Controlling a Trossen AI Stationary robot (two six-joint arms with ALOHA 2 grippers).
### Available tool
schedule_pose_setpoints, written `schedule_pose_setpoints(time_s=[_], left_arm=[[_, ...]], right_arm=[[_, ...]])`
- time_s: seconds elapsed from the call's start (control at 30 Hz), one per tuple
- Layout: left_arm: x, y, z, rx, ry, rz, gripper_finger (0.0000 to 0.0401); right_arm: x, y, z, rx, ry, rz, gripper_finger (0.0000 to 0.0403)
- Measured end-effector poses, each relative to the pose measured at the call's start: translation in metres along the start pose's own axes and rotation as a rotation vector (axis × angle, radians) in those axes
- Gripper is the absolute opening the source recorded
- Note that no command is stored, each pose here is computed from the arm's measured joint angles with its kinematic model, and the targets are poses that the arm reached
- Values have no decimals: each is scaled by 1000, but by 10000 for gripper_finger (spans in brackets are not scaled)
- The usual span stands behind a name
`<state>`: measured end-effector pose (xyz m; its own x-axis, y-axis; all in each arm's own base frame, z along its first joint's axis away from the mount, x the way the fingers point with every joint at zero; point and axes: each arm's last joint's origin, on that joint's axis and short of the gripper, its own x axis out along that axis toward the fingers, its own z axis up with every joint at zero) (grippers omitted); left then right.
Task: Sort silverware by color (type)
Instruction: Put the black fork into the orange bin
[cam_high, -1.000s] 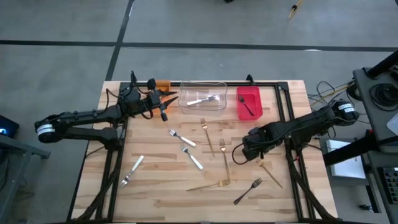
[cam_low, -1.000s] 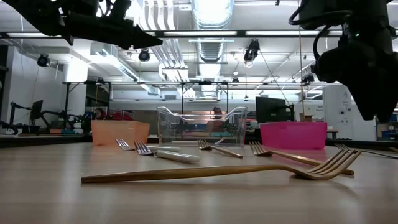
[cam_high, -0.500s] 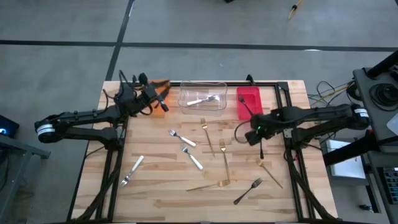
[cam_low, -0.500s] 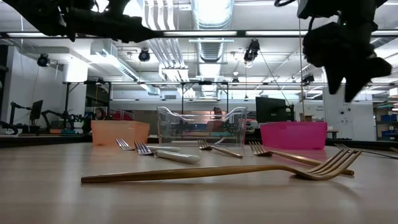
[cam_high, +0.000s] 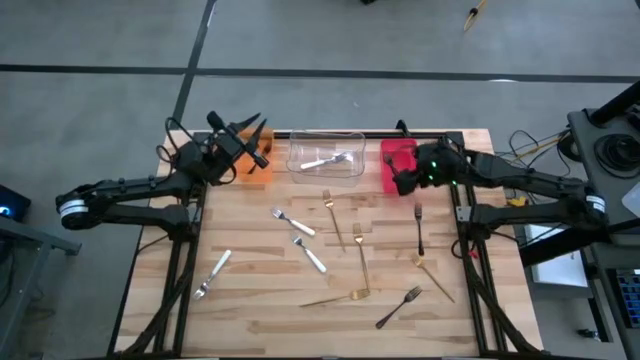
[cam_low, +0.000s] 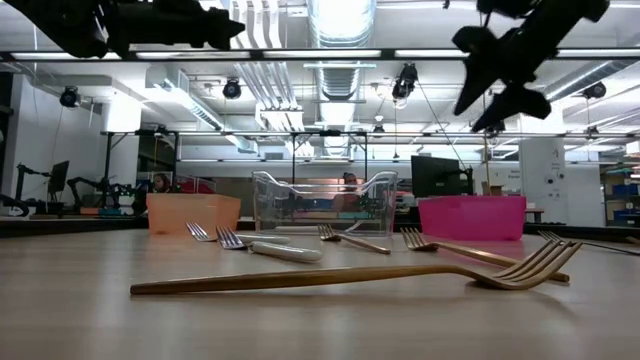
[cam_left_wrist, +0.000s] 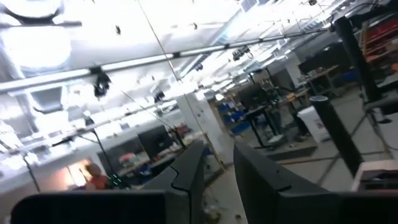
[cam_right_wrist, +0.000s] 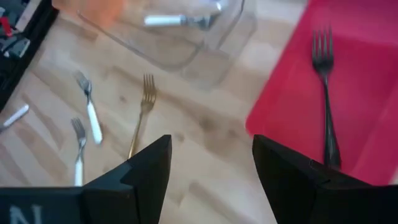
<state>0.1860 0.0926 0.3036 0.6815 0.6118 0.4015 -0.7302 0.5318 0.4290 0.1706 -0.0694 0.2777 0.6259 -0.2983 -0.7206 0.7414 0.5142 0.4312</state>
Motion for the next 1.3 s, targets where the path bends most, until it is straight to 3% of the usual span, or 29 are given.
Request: schedule_pose_setpoints(time_s=[0.33, 0.63, 0.8, 1.0, 1.3], left_arm=[[1, 6, -1, 103, 41, 90, 71], [0, 7, -7, 157, 160, 165, 71], [0, 6, -9, 175, 181, 154, 71], [0, 5, -11, 187, 198, 142, 71], [0, 5, -12, 188, 208, 154, 71]], right_arm=[[34, -18, 62, -84, 49, -186, 215], [72, -41, 100, -198, 366, -364, 214], [87, -55, 103, -276, 522, -389, 214], [103, -62, 96, -409, 603, -349, 214], [111, -73, 76, -681, 500, -271, 214]])
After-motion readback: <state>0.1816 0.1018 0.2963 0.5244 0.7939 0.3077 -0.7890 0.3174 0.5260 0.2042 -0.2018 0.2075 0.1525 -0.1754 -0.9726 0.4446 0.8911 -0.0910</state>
